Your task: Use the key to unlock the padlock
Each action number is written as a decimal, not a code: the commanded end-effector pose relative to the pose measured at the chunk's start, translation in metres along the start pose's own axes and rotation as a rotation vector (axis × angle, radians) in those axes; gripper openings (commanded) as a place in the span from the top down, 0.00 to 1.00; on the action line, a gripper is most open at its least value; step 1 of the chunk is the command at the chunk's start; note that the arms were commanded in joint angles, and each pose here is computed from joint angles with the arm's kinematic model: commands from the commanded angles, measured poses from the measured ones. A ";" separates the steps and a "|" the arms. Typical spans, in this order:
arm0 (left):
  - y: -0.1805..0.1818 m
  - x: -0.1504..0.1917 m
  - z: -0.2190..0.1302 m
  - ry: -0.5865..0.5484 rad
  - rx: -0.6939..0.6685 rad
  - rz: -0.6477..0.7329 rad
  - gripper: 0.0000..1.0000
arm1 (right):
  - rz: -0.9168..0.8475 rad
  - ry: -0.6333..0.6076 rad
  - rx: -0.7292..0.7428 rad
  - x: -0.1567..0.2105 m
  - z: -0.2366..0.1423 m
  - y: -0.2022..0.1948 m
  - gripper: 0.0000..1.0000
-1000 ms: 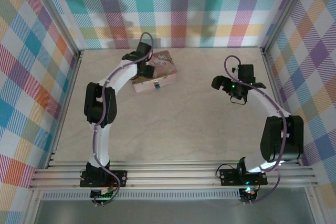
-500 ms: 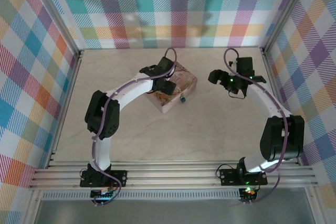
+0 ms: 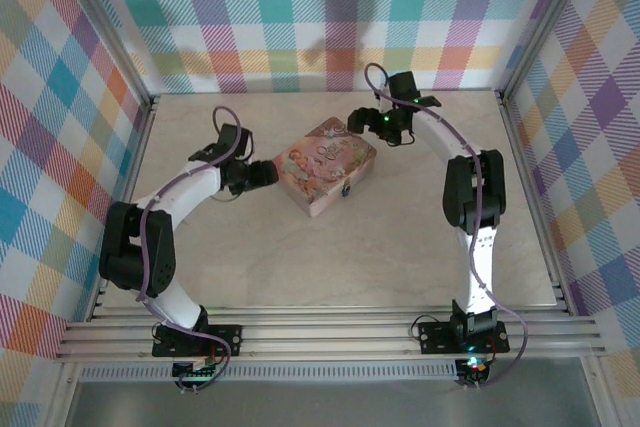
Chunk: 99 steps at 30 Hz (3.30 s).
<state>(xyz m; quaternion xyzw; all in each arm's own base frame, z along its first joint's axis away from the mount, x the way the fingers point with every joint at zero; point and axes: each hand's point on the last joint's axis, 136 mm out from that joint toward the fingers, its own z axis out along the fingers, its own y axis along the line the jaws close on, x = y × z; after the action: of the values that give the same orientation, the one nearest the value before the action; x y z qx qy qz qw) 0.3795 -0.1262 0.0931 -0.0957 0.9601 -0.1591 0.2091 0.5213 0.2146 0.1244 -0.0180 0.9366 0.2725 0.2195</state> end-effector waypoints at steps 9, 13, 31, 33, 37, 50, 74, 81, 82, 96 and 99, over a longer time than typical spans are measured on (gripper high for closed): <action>-0.030 -0.001 0.037 0.065 0.149 -0.106 0.33 | -0.019 0.101 -0.163 0.026 0.017 0.028 0.21; -0.058 -0.020 0.058 0.090 0.180 -0.059 0.35 | 0.000 0.122 -0.150 0.046 0.007 0.018 0.30; -0.234 -0.048 0.127 0.120 0.329 0.114 0.38 | 0.309 0.041 -0.038 0.079 -0.072 -0.081 0.26; -0.233 -0.049 0.124 0.114 0.319 0.118 0.38 | 0.309 0.041 -0.055 0.075 -0.071 -0.078 0.26; -0.224 -0.050 0.116 0.098 0.268 0.136 0.35 | 0.321 0.042 -0.099 0.063 -0.065 -0.072 0.26; -0.167 -0.091 0.055 -0.037 0.114 0.167 0.26 | 0.323 0.004 0.106 0.059 -0.102 -0.086 0.09; 0.185 0.031 -0.071 0.004 -0.386 -0.459 0.12 | 0.132 -0.037 0.127 0.122 -0.093 0.020 0.07; 0.213 0.024 -0.059 0.028 -0.371 -0.511 0.38 | 0.018 0.019 0.080 0.131 -0.059 0.070 0.07; 0.215 0.022 -0.056 0.032 -0.375 -0.516 0.40 | 0.011 0.027 0.076 0.133 -0.055 0.073 0.07; 0.240 0.019 -0.029 0.075 -0.454 -0.534 0.52 | -0.051 0.065 0.073 0.137 -0.041 0.085 0.07; 0.241 0.019 -0.021 0.081 -0.447 -0.540 0.52 | -0.058 0.073 0.081 0.137 -0.039 0.084 0.07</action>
<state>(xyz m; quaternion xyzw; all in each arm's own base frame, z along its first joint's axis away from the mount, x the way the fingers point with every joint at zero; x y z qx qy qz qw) 0.3195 0.0909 0.0247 -0.3741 0.9228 -0.0037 0.0915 0.3669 0.2763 0.1425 -0.0334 0.9498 0.2396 0.1983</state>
